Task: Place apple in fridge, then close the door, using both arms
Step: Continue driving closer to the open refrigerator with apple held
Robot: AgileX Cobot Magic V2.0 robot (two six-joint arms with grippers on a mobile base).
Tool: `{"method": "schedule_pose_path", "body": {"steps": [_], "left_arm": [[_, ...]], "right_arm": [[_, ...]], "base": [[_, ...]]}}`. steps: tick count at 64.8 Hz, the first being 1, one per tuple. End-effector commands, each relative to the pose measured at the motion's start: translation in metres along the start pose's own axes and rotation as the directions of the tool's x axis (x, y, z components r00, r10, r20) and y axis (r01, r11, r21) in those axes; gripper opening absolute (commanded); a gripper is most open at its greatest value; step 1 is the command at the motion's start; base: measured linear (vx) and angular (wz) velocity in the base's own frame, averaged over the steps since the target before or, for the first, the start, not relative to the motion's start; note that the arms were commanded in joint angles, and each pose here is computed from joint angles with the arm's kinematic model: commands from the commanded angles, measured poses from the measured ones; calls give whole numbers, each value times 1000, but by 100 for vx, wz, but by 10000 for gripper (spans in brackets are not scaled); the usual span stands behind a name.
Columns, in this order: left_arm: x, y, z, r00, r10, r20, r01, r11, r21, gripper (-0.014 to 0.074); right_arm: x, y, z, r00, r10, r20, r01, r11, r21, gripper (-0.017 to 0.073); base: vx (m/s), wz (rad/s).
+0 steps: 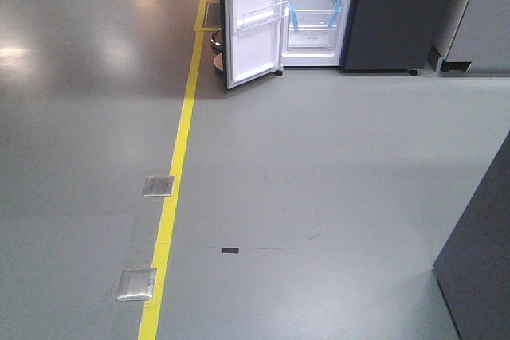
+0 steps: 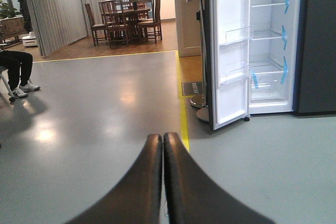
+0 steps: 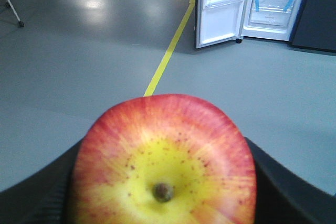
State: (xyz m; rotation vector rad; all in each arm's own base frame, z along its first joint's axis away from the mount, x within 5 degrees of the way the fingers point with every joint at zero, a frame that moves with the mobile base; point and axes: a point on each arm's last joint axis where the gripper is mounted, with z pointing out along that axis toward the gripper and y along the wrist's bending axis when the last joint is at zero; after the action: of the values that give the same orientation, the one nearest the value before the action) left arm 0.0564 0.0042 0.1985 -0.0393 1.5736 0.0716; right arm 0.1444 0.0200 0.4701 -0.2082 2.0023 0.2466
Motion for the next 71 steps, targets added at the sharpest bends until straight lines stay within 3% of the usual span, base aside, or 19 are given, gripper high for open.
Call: {"method": "schedule_pose_path", "body": {"steps": [1,71], "left_arm": [[2,-1,0,998,-15,59,15,1000,11,-6],[2,-1,0,998,-15,59,15,1000,11,-6]], "right_arm": [[-13,1,-8,994,-1,112,0,1000,9,43],[-13,1,-8,994,-1,112,0,1000,9,43]], "base": [[11,-1],[11,0]]}}
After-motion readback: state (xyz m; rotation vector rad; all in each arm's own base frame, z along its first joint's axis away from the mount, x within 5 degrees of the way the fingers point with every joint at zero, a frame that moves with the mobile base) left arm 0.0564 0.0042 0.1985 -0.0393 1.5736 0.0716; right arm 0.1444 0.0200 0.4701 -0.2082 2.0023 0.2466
